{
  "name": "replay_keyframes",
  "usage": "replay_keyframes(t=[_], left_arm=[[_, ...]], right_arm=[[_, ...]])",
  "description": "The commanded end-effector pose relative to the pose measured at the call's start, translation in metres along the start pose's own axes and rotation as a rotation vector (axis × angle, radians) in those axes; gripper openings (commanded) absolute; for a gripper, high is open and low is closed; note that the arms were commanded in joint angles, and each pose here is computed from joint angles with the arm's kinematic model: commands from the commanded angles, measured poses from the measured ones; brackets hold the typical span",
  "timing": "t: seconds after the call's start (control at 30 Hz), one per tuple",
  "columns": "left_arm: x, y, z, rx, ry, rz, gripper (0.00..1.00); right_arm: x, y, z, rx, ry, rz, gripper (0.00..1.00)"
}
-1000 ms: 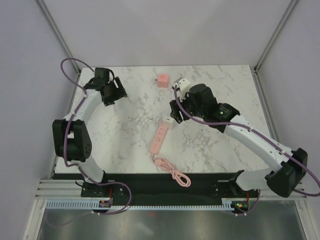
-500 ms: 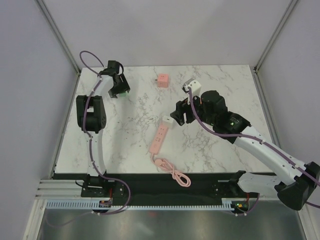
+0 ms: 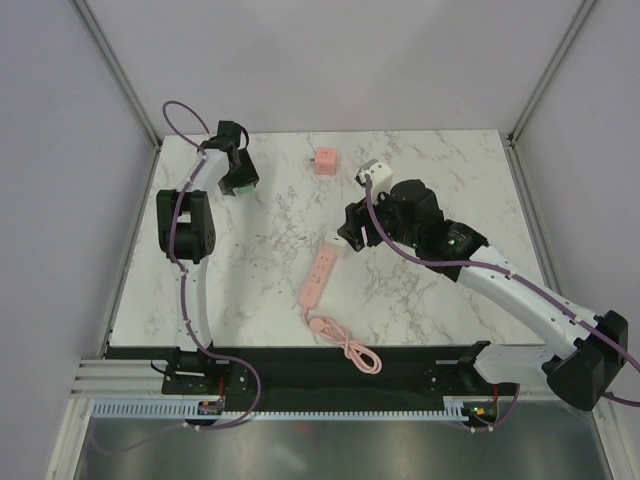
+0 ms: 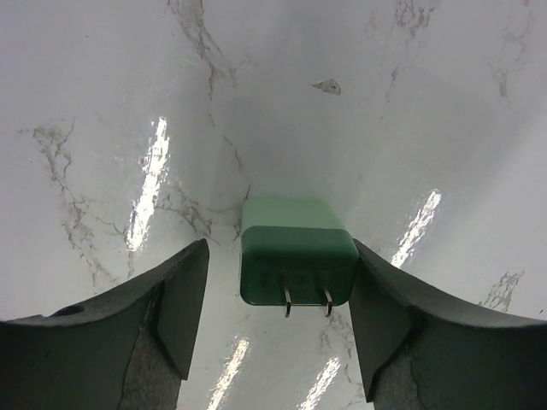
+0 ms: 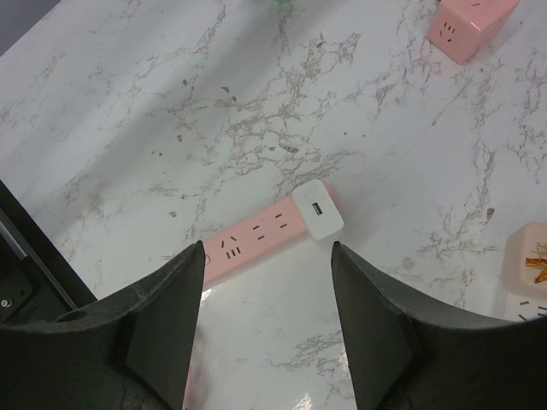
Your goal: Insert the plug
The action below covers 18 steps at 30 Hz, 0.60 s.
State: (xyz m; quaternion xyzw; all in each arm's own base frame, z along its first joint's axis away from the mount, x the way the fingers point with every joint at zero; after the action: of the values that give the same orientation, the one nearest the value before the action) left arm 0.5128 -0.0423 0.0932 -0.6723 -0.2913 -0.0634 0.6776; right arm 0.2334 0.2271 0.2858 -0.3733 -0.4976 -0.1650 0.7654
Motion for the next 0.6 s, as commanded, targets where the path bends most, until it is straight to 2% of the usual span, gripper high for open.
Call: replay_keyframes(t=[0.0,0.3,0.47,0.5,0.53,0.57], left_arm=[[0.0093,-0.002,0.0031,0.026,0.045,-0.029,0.71],[0.015,-0.0075,0.0021,0.017,0.065,-0.047,0.68],[0.0153,-0.0087,0.0007,0.002,0.071,-0.045,0.63],[0.0153,-0.0098,0.0002,-0.005,0.073,-0.044,0.6],[0.0145,-0.0093,-0.0001,-0.008,0.073,-0.041,0.48],[0.0135,-0.0091,-0.0005,-0.013,0.073,-0.036,0.43]], right_arm=[[0.0138,-0.0001,0.0033,0.011,-0.011,-0.056,0.68],[0.0111,0.0029,0.0054,0.032,0.002,-0.041,0.67],[0.0095,0.0044,0.0051,0.032,0.001,-0.034,0.67],[0.0086,0.0057,0.0047,0.031,0.0,-0.03,0.67],[0.0088,0.006,0.005,0.034,0.0,-0.029,0.67],[0.009,0.0063,0.0052,0.035,0.0,-0.029,0.67]])
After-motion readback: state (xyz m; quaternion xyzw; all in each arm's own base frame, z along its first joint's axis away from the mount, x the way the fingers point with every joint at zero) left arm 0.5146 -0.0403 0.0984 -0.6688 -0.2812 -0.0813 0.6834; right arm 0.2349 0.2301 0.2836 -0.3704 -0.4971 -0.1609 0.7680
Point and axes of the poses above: each gripper's point midway between its finger pads, its own y axis out along the fingers, its own z axis along the line the jaws close on, x = y × z, the point moved 7 cm from there along -y, back along the fingers, and after that the axes turned 5 degrees about y, right-handed, at the moved point
